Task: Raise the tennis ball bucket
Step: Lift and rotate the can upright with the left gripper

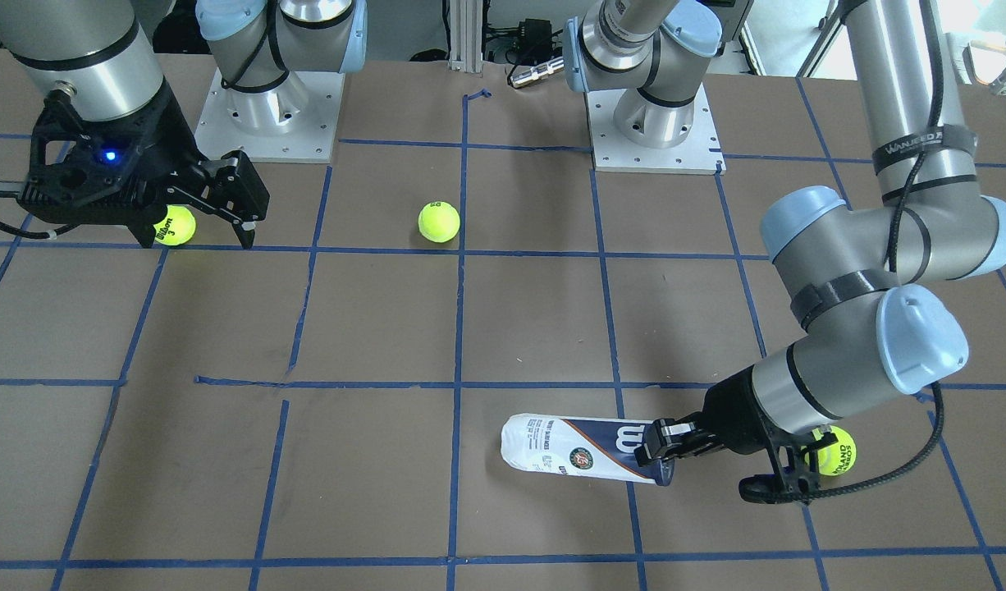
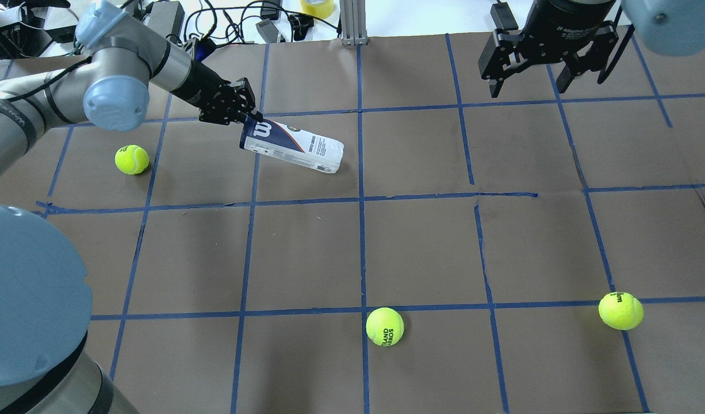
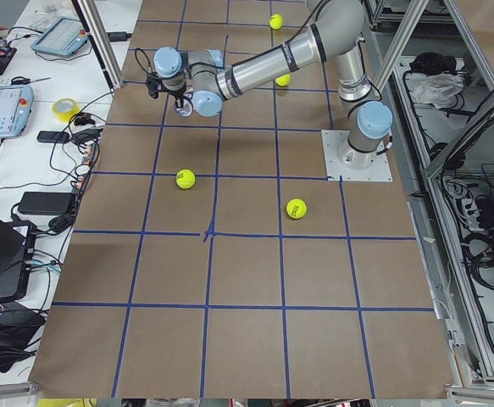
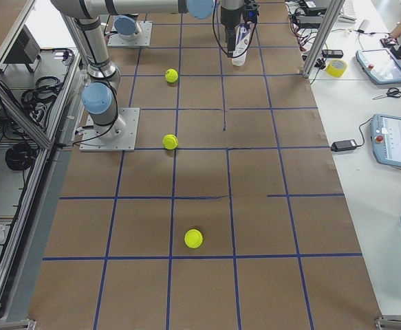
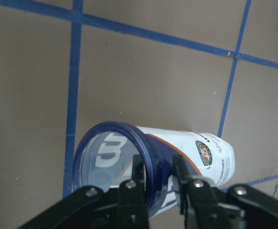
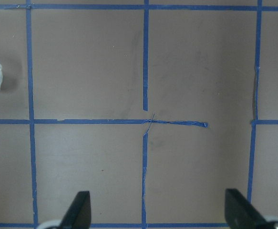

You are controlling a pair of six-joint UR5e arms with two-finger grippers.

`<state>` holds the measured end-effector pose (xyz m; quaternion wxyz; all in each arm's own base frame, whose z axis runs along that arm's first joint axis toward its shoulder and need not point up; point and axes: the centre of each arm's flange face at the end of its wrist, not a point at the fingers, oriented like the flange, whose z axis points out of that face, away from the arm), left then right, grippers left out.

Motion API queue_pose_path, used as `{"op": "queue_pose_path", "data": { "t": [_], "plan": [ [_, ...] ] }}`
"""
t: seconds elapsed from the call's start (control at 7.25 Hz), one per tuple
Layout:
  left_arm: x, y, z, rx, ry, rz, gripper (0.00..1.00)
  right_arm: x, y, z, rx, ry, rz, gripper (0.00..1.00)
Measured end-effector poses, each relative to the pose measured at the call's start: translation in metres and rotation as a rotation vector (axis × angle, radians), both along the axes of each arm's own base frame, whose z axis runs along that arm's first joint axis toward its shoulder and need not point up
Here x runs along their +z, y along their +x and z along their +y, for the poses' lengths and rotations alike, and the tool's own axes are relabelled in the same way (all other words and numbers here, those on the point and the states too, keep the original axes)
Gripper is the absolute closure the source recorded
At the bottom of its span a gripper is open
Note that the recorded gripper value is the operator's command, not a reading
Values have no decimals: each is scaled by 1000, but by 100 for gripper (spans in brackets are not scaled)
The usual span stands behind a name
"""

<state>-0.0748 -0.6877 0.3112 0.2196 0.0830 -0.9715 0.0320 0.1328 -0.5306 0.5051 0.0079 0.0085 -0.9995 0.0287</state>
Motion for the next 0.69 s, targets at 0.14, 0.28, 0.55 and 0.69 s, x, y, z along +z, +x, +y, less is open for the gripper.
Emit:
{"op": "queue_pose_path", "data": {
  "t": [0.14, 0.28, 0.55, 0.69],
  "plan": [
    [30, -8, -4, 4, -23, -70, 100, -1, 0, 1, 0, 1, 0, 0],
    [58, -24, -4, -8, -47, -152, 100, -1, -1, 1, 1, 2, 1, 0],
    [92, -76, 5, -73, -100, -339, 100, -1, -1, 1, 1, 2, 0, 0],
    [100, -102, 11, -109, -130, -417, 100, -1, -1, 1, 1, 1, 0, 0]
  ]
}}
